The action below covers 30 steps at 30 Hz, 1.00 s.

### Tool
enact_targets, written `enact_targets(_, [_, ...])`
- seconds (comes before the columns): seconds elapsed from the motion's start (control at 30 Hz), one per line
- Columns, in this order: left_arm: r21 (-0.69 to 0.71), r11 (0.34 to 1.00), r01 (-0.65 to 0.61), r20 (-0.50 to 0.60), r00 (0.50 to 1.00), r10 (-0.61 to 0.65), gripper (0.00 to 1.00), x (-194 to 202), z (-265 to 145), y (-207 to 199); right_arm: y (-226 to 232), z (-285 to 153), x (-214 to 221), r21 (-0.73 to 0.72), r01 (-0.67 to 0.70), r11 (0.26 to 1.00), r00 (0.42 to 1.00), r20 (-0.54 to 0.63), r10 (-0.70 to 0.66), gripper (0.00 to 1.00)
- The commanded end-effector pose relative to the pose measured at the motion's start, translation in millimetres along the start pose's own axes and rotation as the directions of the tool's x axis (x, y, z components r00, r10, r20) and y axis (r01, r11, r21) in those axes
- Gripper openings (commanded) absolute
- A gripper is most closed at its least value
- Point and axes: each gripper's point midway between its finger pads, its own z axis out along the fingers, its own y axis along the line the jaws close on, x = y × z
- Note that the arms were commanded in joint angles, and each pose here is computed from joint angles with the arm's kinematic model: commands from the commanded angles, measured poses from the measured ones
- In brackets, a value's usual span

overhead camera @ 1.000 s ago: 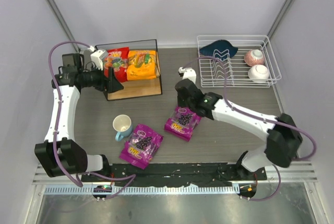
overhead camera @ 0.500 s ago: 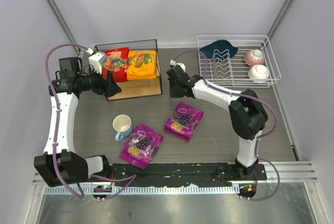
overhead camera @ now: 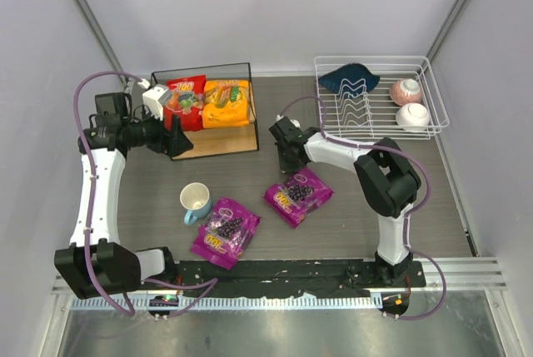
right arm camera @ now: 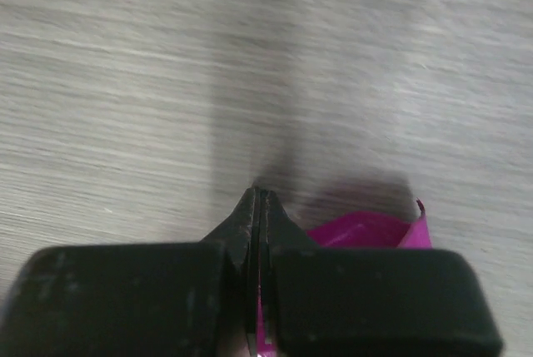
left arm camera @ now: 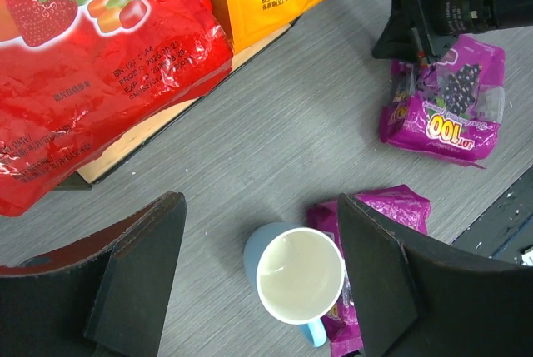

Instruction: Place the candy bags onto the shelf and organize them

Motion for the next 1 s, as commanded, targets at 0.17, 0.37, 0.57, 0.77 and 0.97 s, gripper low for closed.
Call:
enact_targets(0.17, [0.006,1.0,-0.018,0.004,1.0,0.017,0.78,3,-2,-2,-74,-43,49,0.209,-0.047,0.977,0.998,-0.039,0.056,0.01])
enact_targets(0.37, [0.037,0.999,0.004,0.009,1.0,-0.004,0.78,2,1,-5,-98,-61,87,0.261,-0.06,0.963,0.993,-0.085,0.085,0.01])
enact_targets(0.57, [0.061,0.998,0.025,0.012,1.0,-0.025,0.78,0,3,-7,-112,-86,116,0.273,-0.091,0.958,0.988,-0.099,0.122,0.01])
enact_targets(0.77, [0.078,0.996,0.035,0.017,0.999,-0.036,0.78,-2,4,-10,-118,-107,130,0.29,-0.111,0.951,0.985,-0.092,0.143,0.01])
enact_targets(0.97, [0.085,0.996,0.037,0.018,0.999,-0.039,0.77,-1,4,-12,-105,-109,145,0.254,-0.076,0.964,0.981,-0.155,0.119,0.01])
